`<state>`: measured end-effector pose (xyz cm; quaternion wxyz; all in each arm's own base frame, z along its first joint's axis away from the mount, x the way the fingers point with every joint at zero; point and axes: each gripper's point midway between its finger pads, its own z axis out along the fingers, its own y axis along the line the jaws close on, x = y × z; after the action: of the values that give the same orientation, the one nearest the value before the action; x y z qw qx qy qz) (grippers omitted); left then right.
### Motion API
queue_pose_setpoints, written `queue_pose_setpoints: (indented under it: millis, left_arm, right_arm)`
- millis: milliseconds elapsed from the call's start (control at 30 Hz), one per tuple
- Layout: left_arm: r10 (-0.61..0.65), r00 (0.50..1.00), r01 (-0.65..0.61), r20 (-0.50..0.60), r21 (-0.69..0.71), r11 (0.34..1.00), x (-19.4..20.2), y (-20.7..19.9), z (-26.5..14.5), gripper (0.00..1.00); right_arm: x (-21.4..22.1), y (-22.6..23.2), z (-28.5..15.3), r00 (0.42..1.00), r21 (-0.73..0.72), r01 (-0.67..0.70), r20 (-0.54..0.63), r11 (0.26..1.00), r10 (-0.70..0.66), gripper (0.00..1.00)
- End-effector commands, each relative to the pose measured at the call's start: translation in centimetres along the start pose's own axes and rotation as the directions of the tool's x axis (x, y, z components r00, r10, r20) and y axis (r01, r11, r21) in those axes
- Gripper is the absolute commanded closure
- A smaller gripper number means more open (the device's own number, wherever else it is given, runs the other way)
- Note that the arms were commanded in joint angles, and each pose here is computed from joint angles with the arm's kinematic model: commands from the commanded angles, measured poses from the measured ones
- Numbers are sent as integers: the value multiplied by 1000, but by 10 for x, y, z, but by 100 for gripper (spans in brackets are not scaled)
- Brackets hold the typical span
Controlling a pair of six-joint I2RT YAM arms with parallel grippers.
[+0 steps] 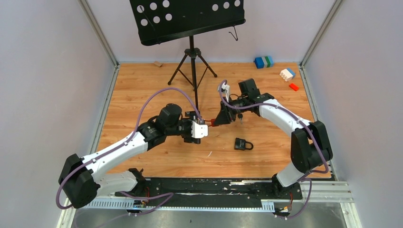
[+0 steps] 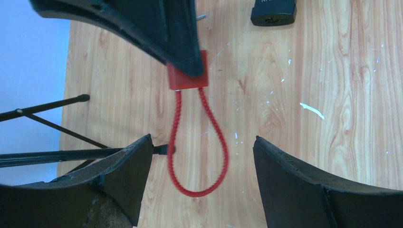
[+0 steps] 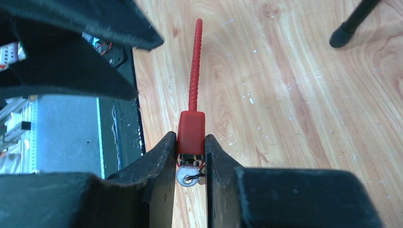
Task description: Unlock with the key
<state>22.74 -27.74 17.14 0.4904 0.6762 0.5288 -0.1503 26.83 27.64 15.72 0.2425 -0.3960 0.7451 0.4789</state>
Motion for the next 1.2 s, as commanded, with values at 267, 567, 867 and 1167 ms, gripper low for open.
queue_pose_setpoints:
  millis: [267, 567, 867, 1167]
  left_arm:
    - [-25, 995, 6, 99, 187, 982, -51, 6, -9, 27]
    - [-93, 992, 66, 88, 270, 961, -49, -4, 4, 35]
    - [-72, 995, 53, 63, 262, 963, -44, -6, 12, 47]
    - [-46, 998, 32, 46, 256, 966, -39, 0, 31, 66]
  right_arm:
    - [-6, 68, -29, 959, -218, 282, 64, 934, -275, 100]
    - [-11, 68, -31, 950, -199, 312, 72, 929, -303, 100]
    - [-12, 67, -34, 938, -160, 345, 81, 925, -336, 100]
    - [-11, 63, -29, 947, -171, 321, 78, 932, -312, 100]
